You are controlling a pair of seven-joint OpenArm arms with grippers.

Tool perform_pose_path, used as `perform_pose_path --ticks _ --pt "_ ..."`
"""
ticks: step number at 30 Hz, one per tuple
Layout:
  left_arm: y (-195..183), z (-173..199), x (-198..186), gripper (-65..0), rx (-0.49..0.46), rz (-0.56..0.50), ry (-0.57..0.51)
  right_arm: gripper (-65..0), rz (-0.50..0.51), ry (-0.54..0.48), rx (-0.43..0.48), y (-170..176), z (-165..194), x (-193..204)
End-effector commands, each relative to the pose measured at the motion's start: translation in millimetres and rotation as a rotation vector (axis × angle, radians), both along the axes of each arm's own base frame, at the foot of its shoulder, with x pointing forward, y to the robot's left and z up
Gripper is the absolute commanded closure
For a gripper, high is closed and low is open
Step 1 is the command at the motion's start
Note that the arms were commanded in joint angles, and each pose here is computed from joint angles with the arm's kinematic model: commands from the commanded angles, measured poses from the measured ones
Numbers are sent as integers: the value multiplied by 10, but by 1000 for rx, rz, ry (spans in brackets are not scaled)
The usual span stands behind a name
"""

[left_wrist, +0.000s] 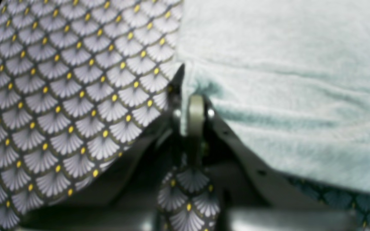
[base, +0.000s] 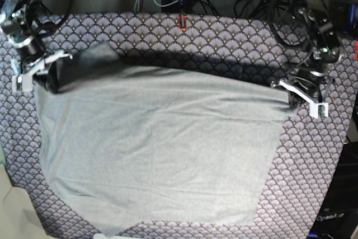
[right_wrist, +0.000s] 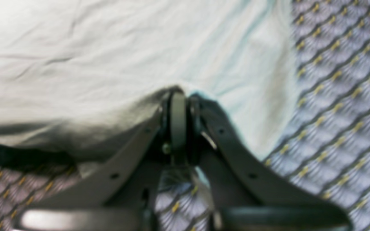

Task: Fold the T-shirt properly
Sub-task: 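Lift the shoulder corners and drag them toward the hem with both grippers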

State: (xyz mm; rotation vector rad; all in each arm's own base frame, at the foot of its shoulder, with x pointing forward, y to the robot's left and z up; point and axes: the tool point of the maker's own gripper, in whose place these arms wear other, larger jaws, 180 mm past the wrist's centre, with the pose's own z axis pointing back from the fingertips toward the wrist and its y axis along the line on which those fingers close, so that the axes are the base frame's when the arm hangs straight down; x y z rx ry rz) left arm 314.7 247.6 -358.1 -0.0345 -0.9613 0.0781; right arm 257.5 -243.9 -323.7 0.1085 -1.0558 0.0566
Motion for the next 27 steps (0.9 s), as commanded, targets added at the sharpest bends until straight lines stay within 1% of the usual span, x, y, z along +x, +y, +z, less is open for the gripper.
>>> perform_pose_path --ticks 1,5,9,13,15,17,22,24,27 --pt "16 241 168 0 8 -4 -89 0 12 -64 -12 -24 197 124" --pt "1 270 325 0 -15 -2 -105 0 22 -86 -42 -74 361 342" --pt "5 200 535 0 -61 7 -95 0 22 -133 -49 -78 534 556" --pt "-25 165 767 0 -112 11 -90 0 4 -124 -78 -146 530 802" --pt "-48 150 890 0 -139 12 -86 0 5 -110 -70 -144 476 960" --pt "-50 157 1031 0 -137 11 -77 0 -3 -99 -57 -166 437 1113" --pt "-73 221 1347 0 -93 3 -53 0 -5 -77 -66 -179 430 1409" --pt "-83 264 1467 0 -91 -1 -52 0 -3 -79 -47 -164 442 1500" --pt "-123 315 1611 0 -96 -10 -47 0 -2 -87 -41 -202 498 1602"
